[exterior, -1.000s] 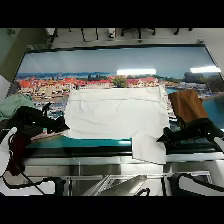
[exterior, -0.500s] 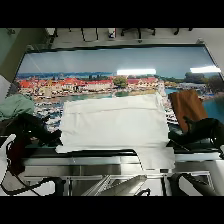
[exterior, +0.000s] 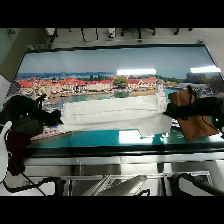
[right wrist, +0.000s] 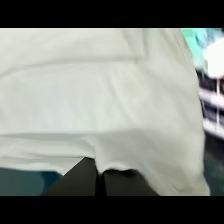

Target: Fold the shirts.

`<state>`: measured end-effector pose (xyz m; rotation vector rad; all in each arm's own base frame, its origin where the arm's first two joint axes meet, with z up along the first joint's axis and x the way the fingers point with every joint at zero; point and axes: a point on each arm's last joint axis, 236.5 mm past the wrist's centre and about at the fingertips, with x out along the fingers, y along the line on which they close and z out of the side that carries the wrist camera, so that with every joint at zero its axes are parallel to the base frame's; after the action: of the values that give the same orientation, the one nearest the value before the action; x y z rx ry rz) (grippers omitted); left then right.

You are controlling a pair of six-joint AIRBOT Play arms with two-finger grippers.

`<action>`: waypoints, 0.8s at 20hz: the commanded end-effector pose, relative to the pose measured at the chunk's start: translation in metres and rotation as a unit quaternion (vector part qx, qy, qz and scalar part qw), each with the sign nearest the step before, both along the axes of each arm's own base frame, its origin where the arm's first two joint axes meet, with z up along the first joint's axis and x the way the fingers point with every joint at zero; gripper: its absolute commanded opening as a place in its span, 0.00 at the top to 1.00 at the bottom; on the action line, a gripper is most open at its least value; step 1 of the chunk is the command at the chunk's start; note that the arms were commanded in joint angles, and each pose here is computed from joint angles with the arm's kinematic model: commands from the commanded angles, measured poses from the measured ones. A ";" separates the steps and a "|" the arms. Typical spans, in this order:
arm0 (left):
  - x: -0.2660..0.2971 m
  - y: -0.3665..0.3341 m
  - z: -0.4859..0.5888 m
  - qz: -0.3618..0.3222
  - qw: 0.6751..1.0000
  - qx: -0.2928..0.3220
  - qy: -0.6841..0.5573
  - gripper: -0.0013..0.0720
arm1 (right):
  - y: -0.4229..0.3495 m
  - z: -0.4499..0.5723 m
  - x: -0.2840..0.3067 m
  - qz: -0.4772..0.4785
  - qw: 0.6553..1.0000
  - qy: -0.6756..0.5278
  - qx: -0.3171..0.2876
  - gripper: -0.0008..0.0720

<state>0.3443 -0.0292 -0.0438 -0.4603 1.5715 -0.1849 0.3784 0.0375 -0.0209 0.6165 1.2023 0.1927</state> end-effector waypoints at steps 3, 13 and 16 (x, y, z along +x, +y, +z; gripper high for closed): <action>0.088 -0.006 0.004 0.025 0.998 0.000 -0.055 0.96 | 0.010 -0.006 0.098 0.013 0.999 -0.049 -0.003 0.96; 0.126 -0.030 -0.030 -0.012 1.000 -0.014 -0.014 0.15 | 0.000 -0.030 0.105 0.069 0.998 -0.007 0.007 0.25; 0.139 -0.032 -0.008 -0.021 0.999 -0.014 -0.037 0.01 | -0.031 -0.023 0.085 0.088 0.995 0.033 -0.013 0.06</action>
<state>0.4767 -0.0569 -0.0648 -0.4520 1.5112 -0.2334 0.4843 0.0268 -0.0483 0.5387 1.2253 0.2946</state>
